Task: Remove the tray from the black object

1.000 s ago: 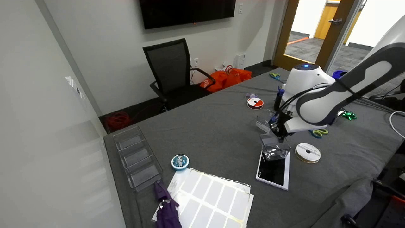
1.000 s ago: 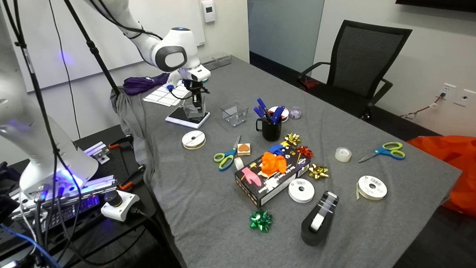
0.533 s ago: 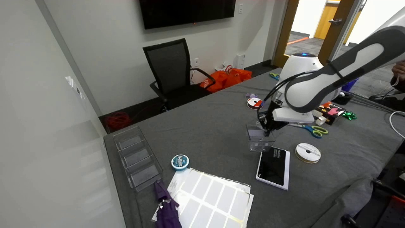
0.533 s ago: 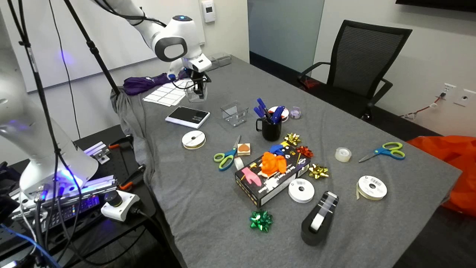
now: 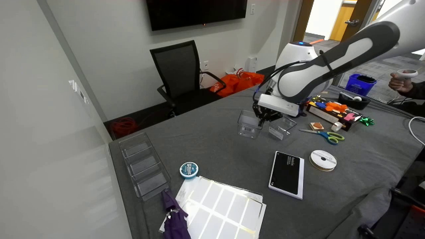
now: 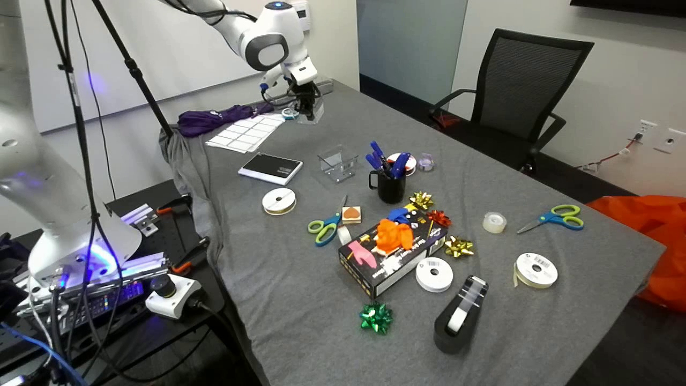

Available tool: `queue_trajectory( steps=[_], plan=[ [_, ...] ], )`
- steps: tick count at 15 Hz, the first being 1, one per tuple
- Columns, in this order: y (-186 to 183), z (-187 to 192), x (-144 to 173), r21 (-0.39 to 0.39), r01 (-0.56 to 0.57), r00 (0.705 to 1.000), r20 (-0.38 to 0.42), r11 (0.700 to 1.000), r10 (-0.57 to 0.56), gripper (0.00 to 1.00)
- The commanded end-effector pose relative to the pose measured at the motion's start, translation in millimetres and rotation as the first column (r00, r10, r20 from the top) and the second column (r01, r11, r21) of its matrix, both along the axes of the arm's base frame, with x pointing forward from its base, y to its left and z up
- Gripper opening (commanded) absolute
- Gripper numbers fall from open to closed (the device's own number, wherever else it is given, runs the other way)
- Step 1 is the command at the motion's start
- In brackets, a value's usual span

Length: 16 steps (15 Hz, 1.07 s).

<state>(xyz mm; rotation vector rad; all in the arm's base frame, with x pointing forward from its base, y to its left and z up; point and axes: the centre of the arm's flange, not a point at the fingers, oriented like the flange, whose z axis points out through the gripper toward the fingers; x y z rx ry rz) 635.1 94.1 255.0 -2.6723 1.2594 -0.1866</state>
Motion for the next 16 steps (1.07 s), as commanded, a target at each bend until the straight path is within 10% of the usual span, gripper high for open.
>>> queue_trajectory(
  steps=[1, 8, 9, 16],
  plan=[
    [4.0, -30.1, 47.8, -0.061, 0.141, 0.988, -0.051, 0.988, -0.144, 0.01],
    [-8.1, -84.6, 60.3, -0.173, 0.361, 0.895, -0.213, 0.916, -0.393, 0.01],
    [-8.5, -85.4, 59.5, -0.169, 0.373, 0.89, -0.213, 0.912, -0.403, 0.29],
    [-9.1, -43.5, 46.2, -0.087, 0.348, 0.92, -0.162, 0.933, -0.358, 0.7]
  ],
)
